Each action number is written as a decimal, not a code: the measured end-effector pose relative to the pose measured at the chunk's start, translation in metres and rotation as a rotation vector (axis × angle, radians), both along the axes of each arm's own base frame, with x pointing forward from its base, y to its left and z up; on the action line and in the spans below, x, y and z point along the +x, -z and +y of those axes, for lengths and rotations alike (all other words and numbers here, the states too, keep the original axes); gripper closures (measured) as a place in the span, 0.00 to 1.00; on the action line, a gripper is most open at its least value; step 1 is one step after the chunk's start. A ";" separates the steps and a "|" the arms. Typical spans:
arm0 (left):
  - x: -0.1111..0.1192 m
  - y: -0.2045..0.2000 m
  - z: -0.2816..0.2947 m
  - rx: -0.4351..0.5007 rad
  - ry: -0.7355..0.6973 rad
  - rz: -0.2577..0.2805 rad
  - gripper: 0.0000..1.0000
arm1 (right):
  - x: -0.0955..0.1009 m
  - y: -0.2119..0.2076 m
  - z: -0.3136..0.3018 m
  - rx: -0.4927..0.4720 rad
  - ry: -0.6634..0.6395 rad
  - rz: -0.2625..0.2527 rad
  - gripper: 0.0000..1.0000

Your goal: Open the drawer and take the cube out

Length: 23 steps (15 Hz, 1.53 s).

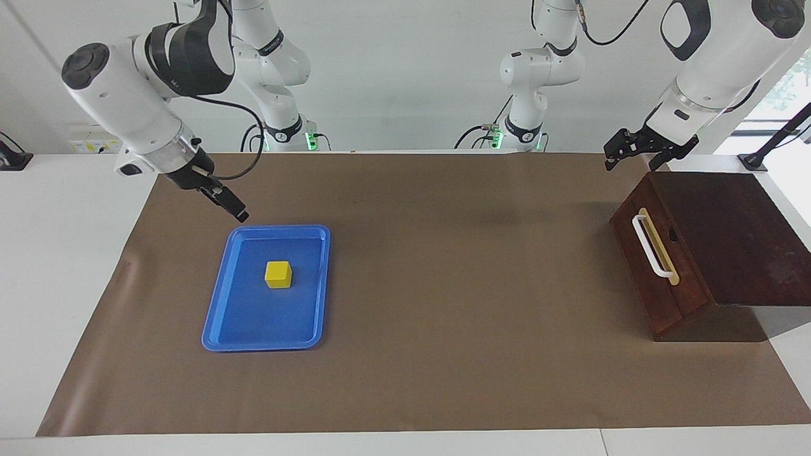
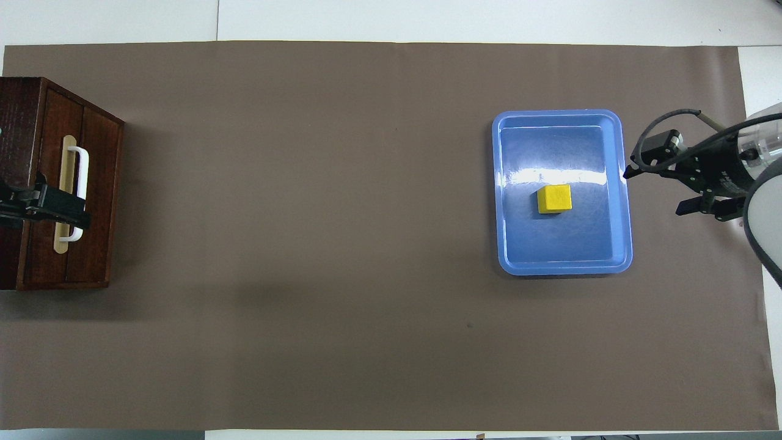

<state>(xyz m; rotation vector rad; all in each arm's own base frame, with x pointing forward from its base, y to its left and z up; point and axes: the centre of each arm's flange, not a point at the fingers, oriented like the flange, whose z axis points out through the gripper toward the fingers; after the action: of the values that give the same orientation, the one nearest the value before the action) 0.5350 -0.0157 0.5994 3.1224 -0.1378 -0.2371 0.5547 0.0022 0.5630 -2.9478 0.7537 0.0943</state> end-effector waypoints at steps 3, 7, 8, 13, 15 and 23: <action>0.010 0.021 -0.003 -0.002 0.007 0.039 0.00 | -0.014 -0.029 -0.005 -0.062 -0.222 -0.065 0.00; 0.013 0.022 -0.007 -0.002 0.014 0.049 0.00 | -0.017 -0.030 -0.008 -0.066 -0.336 -0.067 0.00; 0.012 0.016 -0.007 -0.002 0.015 0.037 0.00 | -0.017 -0.029 -0.008 -0.066 -0.341 -0.065 0.00; 0.007 0.002 -0.007 -0.001 0.014 0.018 0.00 | -0.020 -0.025 -0.010 -0.067 -0.397 -0.038 0.00; 0.007 0.001 -0.005 -0.001 0.011 0.015 0.00 | -0.020 -0.025 -0.009 -0.076 -0.405 -0.032 0.00; 0.007 0.000 -0.006 0.001 -0.002 0.014 0.00 | -0.024 -0.022 -0.009 -0.068 -0.512 -0.007 0.00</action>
<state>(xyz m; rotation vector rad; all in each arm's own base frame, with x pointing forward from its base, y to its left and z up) 0.5423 -0.0220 0.5991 3.1210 -0.1348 -0.2592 0.5309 -0.0065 0.5854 -3.1253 -0.0159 0.0954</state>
